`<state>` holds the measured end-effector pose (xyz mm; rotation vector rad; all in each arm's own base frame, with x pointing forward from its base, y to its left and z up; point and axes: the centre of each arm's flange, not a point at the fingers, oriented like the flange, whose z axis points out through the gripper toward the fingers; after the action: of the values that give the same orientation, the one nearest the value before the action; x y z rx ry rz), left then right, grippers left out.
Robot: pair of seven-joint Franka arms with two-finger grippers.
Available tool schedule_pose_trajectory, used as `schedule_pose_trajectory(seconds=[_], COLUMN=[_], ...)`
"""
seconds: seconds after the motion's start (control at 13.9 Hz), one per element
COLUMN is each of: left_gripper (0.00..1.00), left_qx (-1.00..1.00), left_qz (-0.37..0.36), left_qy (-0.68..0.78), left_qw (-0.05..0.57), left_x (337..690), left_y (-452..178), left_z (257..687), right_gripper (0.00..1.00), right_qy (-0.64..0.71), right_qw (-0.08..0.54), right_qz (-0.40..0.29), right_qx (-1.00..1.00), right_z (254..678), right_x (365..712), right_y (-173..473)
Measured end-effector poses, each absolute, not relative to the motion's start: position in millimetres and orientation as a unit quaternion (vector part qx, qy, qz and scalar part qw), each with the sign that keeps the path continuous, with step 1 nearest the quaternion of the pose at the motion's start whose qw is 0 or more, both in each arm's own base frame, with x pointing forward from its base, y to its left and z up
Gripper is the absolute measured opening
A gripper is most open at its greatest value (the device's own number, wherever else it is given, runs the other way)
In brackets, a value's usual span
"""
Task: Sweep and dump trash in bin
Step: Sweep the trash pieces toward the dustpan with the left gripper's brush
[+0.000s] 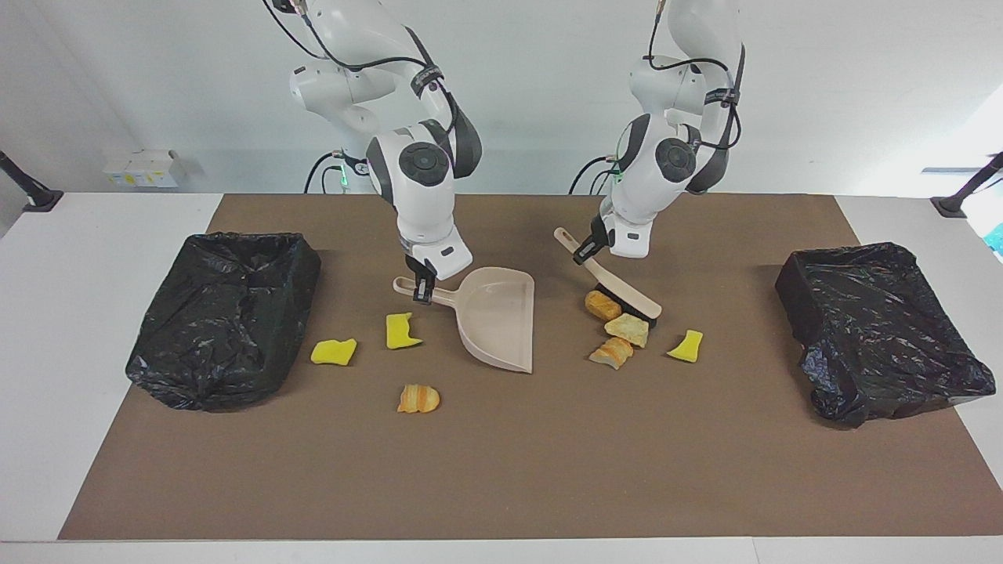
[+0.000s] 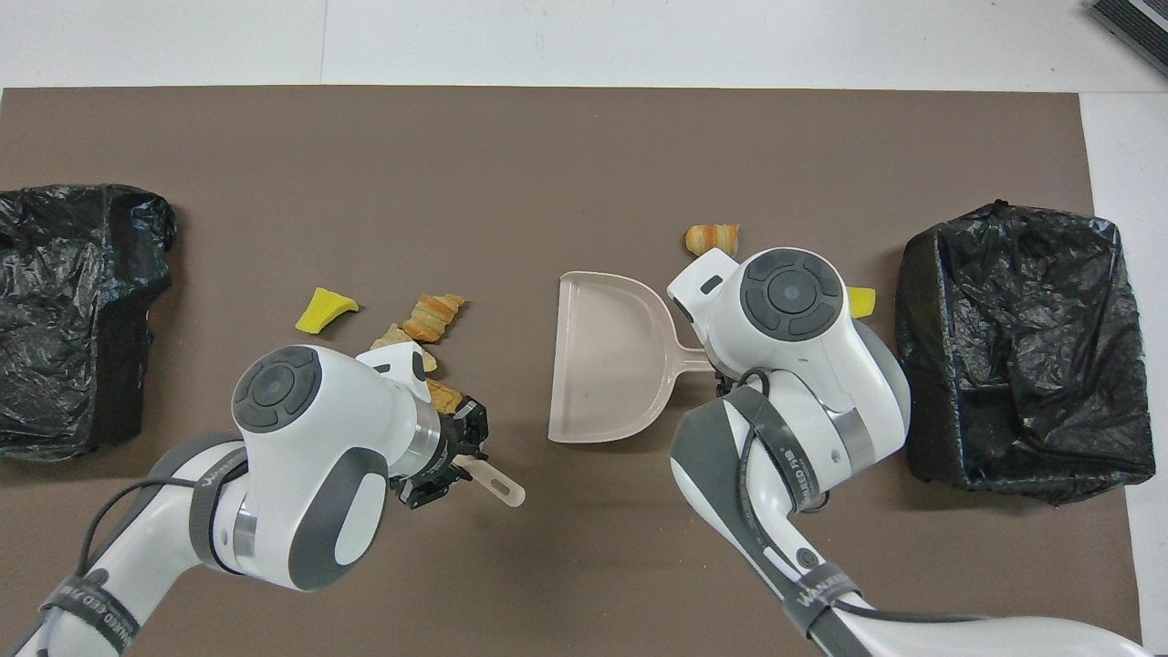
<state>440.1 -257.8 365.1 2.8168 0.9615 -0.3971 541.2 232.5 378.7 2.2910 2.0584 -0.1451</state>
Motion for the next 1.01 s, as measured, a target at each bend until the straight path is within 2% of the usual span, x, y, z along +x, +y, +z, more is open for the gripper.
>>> schedule_pose_trajectory(seconds=[0.29, 0.43, 1.01], left_gripper=[0.26, 0.26, 0.26], left_qx=[0.964, 0.976, 0.997], left_qz=[-0.102, -0.090, -0.076], left_qy=[0.239, 0.196, 0.031], left_qw=[0.047, 0.040, -0.002], left_x=[457, 471, 520], left_y=[-260, -242, -85], left_z=[404, 416, 415], right_gripper=[0.33, 0.33, 0.33], right_qy=[0.667, 0.667, 0.668], right_qw=[0.029, 0.029, 0.029], right_qz=[-0.047, -0.047, -0.047], right_qx=[0.743, 0.743, 0.743], right_z=[379, 379, 379], right_x=[541, 541, 541], right_y=[233, 233, 233])
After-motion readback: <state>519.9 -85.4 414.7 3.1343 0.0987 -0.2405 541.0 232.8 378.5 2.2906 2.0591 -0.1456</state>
